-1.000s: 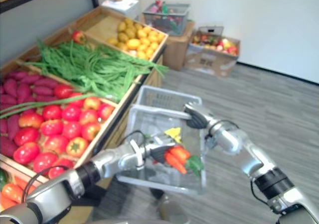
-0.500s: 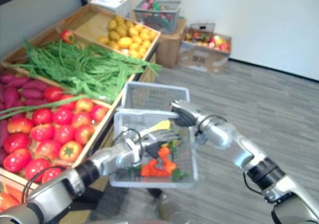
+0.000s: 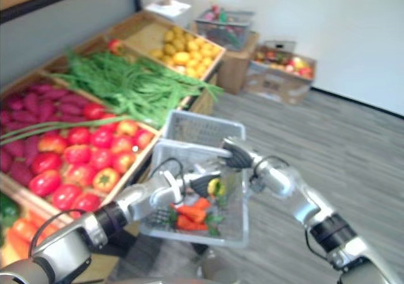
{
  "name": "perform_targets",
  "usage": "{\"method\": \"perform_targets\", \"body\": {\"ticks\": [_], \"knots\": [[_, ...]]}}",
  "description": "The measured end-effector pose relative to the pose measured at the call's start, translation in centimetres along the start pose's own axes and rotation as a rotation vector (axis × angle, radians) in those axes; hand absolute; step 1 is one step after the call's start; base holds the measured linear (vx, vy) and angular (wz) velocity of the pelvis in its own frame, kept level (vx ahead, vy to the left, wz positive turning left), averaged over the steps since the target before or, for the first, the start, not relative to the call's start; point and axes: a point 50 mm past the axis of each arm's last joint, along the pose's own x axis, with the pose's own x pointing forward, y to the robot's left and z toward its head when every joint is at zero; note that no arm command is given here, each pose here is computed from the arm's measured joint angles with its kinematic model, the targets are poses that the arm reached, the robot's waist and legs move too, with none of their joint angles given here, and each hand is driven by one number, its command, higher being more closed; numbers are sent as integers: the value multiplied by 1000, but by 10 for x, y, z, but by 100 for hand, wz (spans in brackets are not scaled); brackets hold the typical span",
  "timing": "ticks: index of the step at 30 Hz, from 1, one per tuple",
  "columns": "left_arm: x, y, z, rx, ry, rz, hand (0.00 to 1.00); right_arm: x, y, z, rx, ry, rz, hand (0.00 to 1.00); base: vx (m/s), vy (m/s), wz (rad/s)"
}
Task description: Pick vegetable in the basket
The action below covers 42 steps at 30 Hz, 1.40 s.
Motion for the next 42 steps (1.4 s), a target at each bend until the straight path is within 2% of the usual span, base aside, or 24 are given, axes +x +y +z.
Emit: {"method": "perform_targets", "body": {"ticks": [5,10,12,17,24,30,32,36,38,41,42], "knots": [[-17,48,36,-109,-187,210,0,-52,26,-62,192,356,-89,100,-102,-59,92],[-46,65,45,-172,-224,301,0,-116,60,-107,379,707,-198,100,-85,-48,99],[-57,73,45,-155,-216,349,0,-141,73,-118,418,834,-258,100,-80,-28,82],[-88,99,47,-123,-178,549,0,-205,119,-133,601,1189,-421,100,-41,8,84],[-141,119,34,-44,13,811,0,-242,174,-124,800,1461,-518,100,18,-1,57],[-200,92,-5,-153,456,1077,0,-264,209,-111,950,1662,-619,100,51,-16,45],[-226,70,-18,-220,671,1186,0,-263,225,-102,1019,1709,-633,100,17,-34,27],[-260,36,-27,-284,956,1293,0,-256,241,-90,1067,1734,-622,100,11,-29,29],[-279,25,-30,-249,1099,1360,0,-251,249,-84,1098,1741,-635,100,-18,-23,33],[-300,15,-32,-164,1243,1382,0,-244,253,-81,1100,1721,-620,100,-40,-27,21],[-313,2,-34,-103,1369,1366,0,-240,253,-80,1094,1703,-615,100,-17,-29,22]]}}
